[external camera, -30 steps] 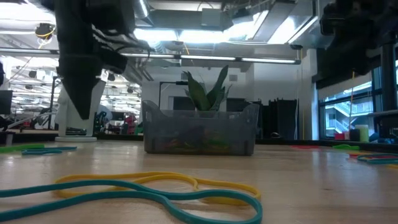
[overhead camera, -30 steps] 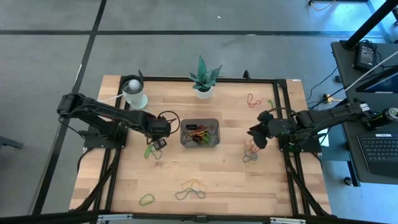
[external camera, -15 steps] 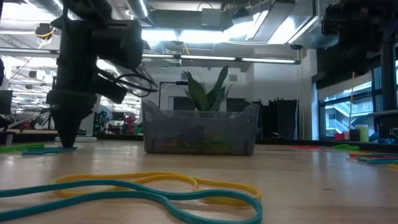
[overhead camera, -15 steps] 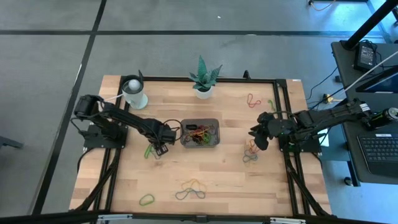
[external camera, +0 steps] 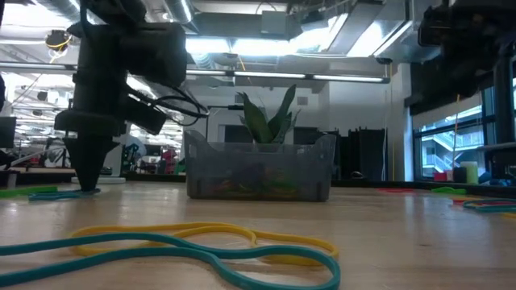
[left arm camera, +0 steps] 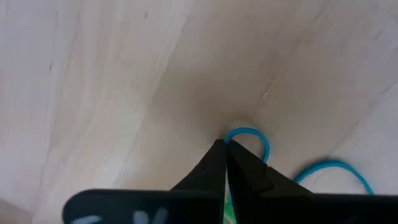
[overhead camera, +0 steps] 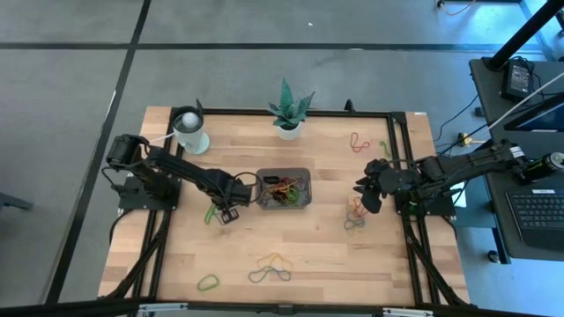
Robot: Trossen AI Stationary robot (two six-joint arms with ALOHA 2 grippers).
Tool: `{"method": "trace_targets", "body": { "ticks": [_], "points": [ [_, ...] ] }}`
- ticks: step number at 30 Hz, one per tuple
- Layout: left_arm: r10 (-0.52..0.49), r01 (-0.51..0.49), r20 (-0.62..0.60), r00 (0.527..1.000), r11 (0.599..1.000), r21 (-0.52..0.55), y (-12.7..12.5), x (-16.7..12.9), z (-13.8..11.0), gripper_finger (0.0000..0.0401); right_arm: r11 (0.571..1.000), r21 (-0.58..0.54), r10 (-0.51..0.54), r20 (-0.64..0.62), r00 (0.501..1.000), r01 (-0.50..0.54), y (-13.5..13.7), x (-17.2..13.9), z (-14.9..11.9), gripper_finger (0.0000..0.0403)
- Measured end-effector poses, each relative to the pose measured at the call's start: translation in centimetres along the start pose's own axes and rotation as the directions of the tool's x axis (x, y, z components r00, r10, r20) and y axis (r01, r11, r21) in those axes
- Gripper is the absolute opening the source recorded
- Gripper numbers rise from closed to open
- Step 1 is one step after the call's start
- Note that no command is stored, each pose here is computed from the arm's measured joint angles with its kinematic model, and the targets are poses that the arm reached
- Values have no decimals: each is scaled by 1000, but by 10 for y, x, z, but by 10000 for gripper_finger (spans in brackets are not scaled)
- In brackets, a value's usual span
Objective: Pick and place rubber bands into bin
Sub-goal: Put the blue rubber band into the black bin
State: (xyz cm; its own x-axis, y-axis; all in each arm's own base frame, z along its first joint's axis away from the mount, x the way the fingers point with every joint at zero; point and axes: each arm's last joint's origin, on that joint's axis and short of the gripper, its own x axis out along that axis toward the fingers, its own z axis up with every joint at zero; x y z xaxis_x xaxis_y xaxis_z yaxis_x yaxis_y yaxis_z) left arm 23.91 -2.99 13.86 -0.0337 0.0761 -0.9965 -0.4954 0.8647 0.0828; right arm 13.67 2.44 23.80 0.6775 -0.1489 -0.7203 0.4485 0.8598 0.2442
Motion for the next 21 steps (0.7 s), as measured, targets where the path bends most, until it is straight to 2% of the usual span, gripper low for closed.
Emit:
{"method": "trace_targets", "body": {
  "ticks": [2, 10, 16, 19, 21],
  "points": [
    [9, -9, 17, 1000, 1000, -19, -1, -12, -4, 3, 1000, -6, -11, -13, 1000, 11, -1, 0, -1, 125],
    [-41, 47, 223, 974, 999, -20, -10, -73, -15, 2, 998, -33, -60, -68, 996, 58, -6, 0, -7, 125],
    [15, -4, 261, 965, 999, -45, -13, -106, -24, 2, 993, -79, -96, -106, 990, 87, -9, -1, -11, 125],
    [2, 6, 286, 958, 1000, -27, -17, -119, -25, 2, 994, -54, -99, -109, 989, 94, -10, -1, -11, 125],
    [-3, 10, 311, 950, 1000, -21, -20, -126, -25, 2, 993, -78, -99, -109, 989, 91, -10, -1, -11, 125]
  ]
}}
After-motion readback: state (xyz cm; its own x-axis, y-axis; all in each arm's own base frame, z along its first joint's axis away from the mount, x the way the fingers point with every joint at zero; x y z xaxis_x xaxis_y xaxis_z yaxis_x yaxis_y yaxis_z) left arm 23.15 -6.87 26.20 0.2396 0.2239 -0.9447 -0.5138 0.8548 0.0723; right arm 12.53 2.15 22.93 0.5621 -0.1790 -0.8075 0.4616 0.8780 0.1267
